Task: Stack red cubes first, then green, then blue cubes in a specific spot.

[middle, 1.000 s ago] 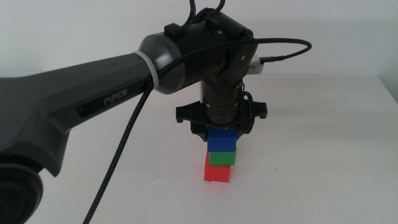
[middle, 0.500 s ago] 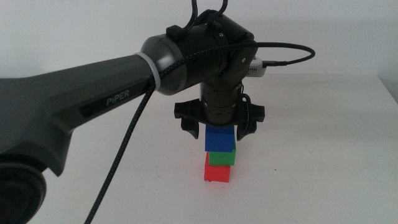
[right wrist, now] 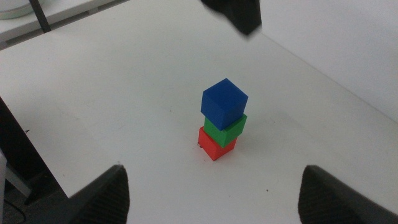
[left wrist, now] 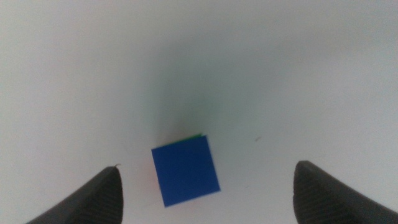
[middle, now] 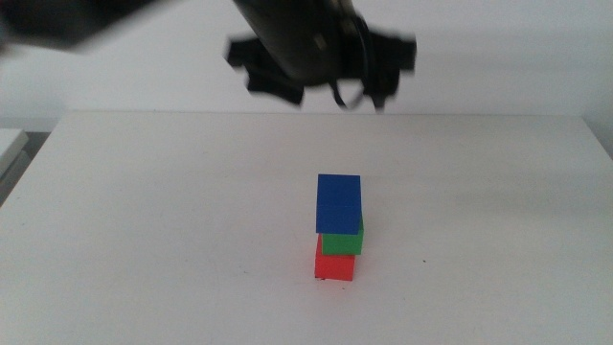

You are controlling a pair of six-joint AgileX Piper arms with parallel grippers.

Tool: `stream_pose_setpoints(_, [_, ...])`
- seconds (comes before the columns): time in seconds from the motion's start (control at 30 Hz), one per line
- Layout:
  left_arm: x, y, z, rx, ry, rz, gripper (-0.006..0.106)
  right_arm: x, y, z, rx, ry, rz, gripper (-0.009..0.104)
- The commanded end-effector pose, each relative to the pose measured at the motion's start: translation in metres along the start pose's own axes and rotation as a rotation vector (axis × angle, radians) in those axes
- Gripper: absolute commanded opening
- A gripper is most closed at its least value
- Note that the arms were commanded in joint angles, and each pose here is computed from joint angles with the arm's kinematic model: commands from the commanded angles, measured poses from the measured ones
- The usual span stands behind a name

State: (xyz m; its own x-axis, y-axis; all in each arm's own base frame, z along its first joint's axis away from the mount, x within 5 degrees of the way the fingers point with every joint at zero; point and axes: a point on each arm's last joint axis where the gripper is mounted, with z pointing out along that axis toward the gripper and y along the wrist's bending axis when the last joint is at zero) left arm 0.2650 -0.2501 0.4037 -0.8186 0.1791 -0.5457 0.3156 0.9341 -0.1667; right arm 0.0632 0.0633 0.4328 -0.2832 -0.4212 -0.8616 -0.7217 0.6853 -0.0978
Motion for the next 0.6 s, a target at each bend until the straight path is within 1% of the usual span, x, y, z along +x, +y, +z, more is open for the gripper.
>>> stream_pose_setpoints(0.0, [0.001, 0.006, -0.042, 0.037, -0.083, 0.025, 0.094, 0.001, 0.000, 0.000, 0.000, -0.008, -0.004, 0.088])
stream_pose_setpoints(0.07, [0.002, 0.013, -0.067, 0.031, -0.146, 0.128, 0.094, 0.001, 0.000, 0.000, 0.000, -0.008, -0.004, 0.088])
stream_pose_setpoints(0.1, [0.004, 0.017, -0.080, 0.021, -0.179, 0.201, 0.094, 0.001, 0.000, 0.000, 0.000, -0.008, -0.004, 0.088])
stream_pose_setpoints(0.13, [0.005, 0.023, -0.092, 0.016, -0.206, 0.237, 0.094, 0.001, 0.000, 0.000, 0.000, -0.008, -0.004, 0.088])
stream_pose_setpoints(0.2, [0.008, 0.038, -0.112, 0.006, -0.248, 0.235, 0.094, 0.001, 0.000, 0.000, 0.000, -0.008, -0.004, 0.088])
stream_pose_setpoints(0.27, [0.014, 0.055, -0.131, -0.006, -0.283, 0.266, 0.094, 0.001, 0.000, 0.000, 0.000, -0.008, -0.004, 0.088])
stream_pose_setpoints(0.4, [0.030, 0.095, -0.158, -0.055, -0.320, 0.259, 0.094, 0.001, 0.000, 0.000, 0.000, -0.008, -0.004, 0.088])
stream_pose_setpoints(0.47, [0.044, 0.119, -0.169, -0.096, -0.327, 0.227, 0.094, 0.001, 0.000, 0.000, 0.000, -0.008, -0.004, 0.088])
stream_pose_setpoints(0.53, [0.066, 0.137, -0.179, -0.091, -0.340, 0.219, 0.094, 0.001, 0.000, 0.000, 0.000, -0.008, -0.004, 0.088])
stream_pose_setpoints(0.57, [0.077, 0.142, -0.184, -0.090, -0.376, 0.213, 0.094, 0.001, 0.000, 0.000, 0.000, -0.008, -0.004, 0.088])
